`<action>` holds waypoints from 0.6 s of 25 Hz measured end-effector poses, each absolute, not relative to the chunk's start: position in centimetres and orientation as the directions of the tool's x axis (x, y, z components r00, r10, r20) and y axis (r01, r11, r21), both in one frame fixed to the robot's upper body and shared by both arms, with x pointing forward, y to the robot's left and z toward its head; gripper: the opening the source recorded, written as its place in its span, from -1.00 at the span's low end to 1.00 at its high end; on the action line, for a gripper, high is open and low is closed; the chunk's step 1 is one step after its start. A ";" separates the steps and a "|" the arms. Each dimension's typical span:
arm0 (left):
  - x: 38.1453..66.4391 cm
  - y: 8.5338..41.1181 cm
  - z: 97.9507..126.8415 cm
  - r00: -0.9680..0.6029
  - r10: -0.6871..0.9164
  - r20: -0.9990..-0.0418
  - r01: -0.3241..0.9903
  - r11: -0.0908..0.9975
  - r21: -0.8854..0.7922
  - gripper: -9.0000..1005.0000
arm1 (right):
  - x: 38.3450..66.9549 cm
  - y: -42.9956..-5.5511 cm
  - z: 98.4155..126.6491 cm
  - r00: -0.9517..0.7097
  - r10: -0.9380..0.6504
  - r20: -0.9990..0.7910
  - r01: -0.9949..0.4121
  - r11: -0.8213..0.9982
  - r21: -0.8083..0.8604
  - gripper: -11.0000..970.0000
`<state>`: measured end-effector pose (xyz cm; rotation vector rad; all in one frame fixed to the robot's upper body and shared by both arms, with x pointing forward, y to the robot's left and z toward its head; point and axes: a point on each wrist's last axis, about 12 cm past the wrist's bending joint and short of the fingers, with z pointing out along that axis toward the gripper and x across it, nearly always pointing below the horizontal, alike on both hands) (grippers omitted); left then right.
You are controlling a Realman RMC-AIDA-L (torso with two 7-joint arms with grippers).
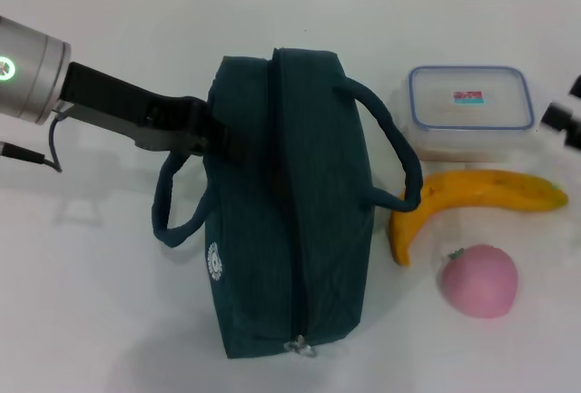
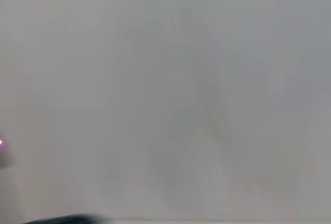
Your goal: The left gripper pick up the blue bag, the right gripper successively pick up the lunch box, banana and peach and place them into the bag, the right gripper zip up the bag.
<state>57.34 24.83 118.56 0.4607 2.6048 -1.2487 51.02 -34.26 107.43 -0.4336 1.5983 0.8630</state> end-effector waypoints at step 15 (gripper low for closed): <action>57.4 24.1 118.3 -0.906 0.211 -0.367 0.419 0.572 -0.705 -0.89 | 55.2 -31.2 102.6 -0.444 0.544 -0.712 -0.213 0.707 0.674 0.60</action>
